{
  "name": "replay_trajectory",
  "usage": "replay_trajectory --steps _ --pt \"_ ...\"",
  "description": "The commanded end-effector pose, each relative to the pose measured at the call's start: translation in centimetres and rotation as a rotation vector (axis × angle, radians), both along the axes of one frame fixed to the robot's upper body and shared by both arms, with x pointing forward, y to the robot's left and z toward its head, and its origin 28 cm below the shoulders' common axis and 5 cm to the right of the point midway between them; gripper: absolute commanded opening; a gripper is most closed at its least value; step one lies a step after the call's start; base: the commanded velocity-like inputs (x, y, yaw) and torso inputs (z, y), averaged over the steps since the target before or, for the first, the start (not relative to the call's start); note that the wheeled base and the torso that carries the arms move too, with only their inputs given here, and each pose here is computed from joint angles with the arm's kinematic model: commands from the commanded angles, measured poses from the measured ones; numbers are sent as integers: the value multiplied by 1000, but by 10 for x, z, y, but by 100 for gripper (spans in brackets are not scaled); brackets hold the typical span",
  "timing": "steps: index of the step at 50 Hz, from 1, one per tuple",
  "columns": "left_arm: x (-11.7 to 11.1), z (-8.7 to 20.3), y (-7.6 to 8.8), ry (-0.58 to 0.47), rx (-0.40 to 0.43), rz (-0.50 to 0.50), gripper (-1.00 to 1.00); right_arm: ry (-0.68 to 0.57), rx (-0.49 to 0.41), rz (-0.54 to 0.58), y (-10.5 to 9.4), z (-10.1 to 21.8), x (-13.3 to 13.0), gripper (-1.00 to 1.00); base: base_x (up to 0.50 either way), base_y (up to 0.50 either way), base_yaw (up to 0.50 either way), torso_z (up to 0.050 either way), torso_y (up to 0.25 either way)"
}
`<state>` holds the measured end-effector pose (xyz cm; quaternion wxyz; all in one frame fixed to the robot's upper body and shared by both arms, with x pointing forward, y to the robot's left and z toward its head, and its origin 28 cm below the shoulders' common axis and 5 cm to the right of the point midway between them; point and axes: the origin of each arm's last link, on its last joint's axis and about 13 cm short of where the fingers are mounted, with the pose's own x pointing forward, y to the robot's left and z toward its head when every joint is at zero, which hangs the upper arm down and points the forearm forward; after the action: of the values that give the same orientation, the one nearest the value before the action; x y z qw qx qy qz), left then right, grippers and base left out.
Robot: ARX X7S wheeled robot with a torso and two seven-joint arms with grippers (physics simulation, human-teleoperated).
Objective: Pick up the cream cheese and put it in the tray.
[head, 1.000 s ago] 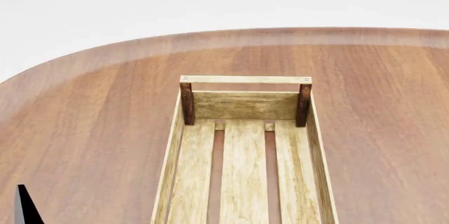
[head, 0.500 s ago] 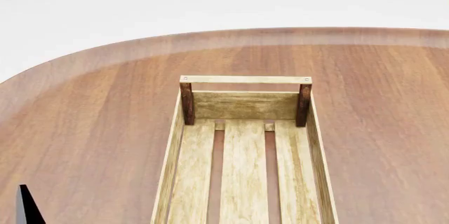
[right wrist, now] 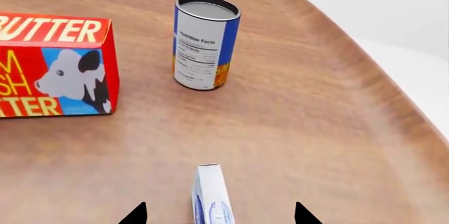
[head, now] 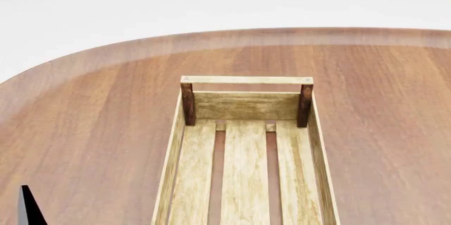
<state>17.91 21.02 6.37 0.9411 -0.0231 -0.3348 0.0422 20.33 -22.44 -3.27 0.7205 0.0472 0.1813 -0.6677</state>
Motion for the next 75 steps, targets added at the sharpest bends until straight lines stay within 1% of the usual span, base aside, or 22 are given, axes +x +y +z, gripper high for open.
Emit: replay_trajectory --steps 1,21,35,54,75 --pt "0 -1 0 1 2 1 100 7 12 -8 -2 -5 0 100 0 0 0 0 0" --pt "1 -2 0 0 2 2 100 28 29 -12 -4 -14 3 100 0 0 0 0 0" --pt "1 -2 1 1 2 4 100 28 66 -6 -6 -19 3 100 0 0 0 0 0" --pt "0 0 0 0 6 2 100 14 79 -27 -11 -21 0 100 0 0 0 0 0" --pt "-1 2 -1 -1 6 6 100 49 108 -37 -15 -36 2 100 0 0 0 0 0"
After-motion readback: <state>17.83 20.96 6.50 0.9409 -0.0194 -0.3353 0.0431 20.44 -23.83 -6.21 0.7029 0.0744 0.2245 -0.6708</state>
